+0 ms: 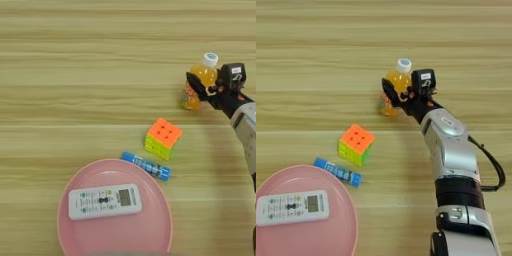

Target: Move the objects on the table

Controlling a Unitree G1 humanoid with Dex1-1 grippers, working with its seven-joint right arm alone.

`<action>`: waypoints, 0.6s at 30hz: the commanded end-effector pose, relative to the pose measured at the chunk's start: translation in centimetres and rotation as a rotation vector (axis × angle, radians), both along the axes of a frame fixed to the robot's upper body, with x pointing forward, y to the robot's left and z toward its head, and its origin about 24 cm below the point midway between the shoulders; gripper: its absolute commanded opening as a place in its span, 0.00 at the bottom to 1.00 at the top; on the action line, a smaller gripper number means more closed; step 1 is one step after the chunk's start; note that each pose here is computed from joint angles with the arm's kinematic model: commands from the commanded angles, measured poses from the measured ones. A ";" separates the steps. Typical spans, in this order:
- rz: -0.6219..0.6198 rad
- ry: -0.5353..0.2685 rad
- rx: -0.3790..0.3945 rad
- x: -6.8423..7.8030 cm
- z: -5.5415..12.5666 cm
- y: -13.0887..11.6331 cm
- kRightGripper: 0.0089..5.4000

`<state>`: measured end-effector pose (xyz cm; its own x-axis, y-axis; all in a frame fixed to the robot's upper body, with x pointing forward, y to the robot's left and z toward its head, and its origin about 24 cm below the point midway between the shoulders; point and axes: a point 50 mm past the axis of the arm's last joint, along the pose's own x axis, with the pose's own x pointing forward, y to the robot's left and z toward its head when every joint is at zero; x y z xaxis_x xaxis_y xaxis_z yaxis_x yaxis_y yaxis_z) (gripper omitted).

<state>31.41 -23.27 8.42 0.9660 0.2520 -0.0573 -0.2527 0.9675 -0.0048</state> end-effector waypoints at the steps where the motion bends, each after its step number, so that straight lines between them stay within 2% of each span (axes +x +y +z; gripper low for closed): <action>1: 0.046 -0.236 -0.056 0.8 5.1 0.7 0.67; 9: 0.100 -0.319 -0.045 0.3 6.1 1.5 0.67; 18: 0.274 -0.388 -0.061 -1.5 6.6 4.2 0.67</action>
<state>29.97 -20.03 11.05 0.8840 0.4539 0.1119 -0.4436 0.8899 -0.1061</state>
